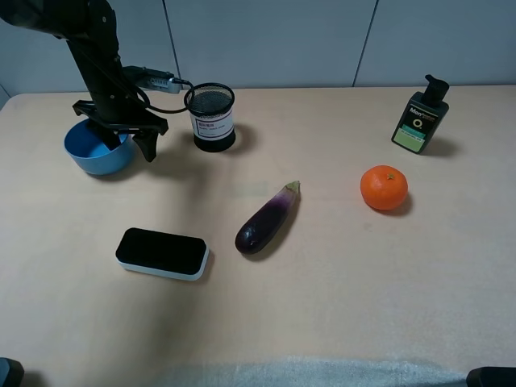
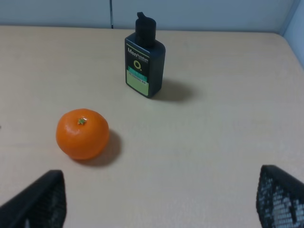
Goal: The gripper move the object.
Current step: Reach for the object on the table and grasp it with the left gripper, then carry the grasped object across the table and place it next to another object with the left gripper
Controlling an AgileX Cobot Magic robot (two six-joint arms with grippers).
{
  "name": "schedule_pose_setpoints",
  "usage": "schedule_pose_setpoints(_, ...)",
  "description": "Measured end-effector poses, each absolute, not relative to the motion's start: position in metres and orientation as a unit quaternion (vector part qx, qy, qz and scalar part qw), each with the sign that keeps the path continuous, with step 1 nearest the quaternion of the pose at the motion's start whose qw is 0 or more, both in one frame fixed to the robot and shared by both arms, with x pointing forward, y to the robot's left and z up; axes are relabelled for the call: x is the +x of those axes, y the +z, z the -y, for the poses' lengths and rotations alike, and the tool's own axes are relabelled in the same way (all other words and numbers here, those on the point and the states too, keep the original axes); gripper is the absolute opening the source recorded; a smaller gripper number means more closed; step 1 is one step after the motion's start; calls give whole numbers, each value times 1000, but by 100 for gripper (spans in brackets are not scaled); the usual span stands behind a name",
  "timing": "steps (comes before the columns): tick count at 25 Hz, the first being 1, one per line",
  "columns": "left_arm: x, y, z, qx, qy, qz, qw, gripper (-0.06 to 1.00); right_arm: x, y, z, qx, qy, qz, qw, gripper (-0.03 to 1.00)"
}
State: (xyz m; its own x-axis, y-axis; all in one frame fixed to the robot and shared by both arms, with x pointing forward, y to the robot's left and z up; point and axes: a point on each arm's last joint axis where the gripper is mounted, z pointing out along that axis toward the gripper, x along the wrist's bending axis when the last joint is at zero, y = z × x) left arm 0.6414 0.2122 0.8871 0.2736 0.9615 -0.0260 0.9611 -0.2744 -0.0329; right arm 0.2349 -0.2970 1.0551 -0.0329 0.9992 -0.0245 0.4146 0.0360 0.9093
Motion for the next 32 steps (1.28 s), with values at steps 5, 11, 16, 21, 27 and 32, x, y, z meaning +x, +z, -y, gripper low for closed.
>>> schedule_pose_setpoints(5,641,879,-213,-798,25,602,14,69,235,1055,297,580,381,-609,383,61)
schedule_pose_setpoints(11,641,870,-214,-800,28,599,26,69,235,1055,297,580,381,-609,383,61)
schedule_pose_setpoints(16,642,869,-214,-801,27,598,28,68,235,1055,297,580,381,-609,383,61)
schedule_pose_setpoints(21,642,869,-215,-801,24,597,31,54,235,1055,297,580,381,-609,383,61)
schedule_pose_setpoints(27,642,869,-215,-801,24,597,31,34,235,1055,297,580,381,-609,383,61)
schedule_pose_setpoints(32,642,868,-214,-801,26,598,31,21,235,1055,297,580,381,-609,383,61)
